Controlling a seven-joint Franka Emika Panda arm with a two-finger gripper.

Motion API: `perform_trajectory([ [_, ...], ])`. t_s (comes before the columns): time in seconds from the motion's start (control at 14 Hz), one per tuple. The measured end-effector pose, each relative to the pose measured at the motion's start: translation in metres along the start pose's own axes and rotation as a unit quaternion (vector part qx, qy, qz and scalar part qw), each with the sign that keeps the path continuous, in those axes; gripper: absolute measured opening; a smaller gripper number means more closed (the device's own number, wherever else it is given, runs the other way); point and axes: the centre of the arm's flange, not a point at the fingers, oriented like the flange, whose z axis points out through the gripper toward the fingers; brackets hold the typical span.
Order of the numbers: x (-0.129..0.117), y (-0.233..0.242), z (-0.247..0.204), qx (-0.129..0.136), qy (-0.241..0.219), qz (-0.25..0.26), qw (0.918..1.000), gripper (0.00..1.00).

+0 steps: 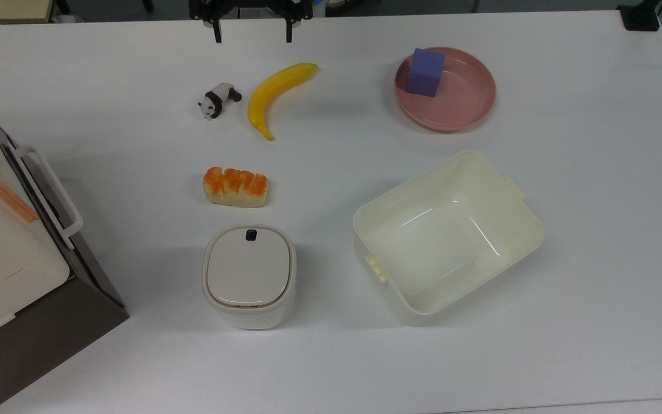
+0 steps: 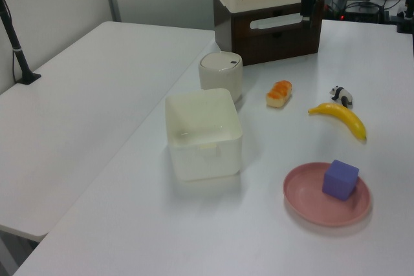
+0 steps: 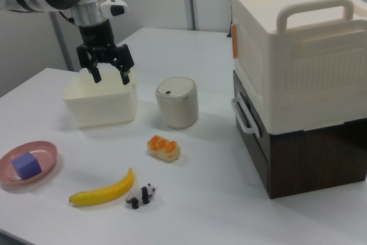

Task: Slide the drawer open

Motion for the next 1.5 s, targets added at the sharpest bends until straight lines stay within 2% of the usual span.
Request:
perform_trajectory([
  [0.36,0.007,0.001,0.014,0.002,-0.01,-0.104,0.9946,1.0],
  [0.57,0.019,0.006,0.024,-0.002,0.012,-0.151,0.9885,1.0],
  [0.78,0.032,0.019,0.052,-0.007,0.021,-0.166,0.9859,1.0],
  [0.93,0.045,0.036,0.079,-0.033,0.014,-0.167,0.9854,1.0],
  [1.07,0.053,0.059,0.099,-0.045,0.018,-0.173,0.9838,1.0],
  [1.28,0.053,0.099,0.114,-0.054,0.022,-0.197,0.9786,1.0],
  [1.5,0.049,0.124,0.114,-0.075,0.021,-0.217,0.9732,1.0],
])
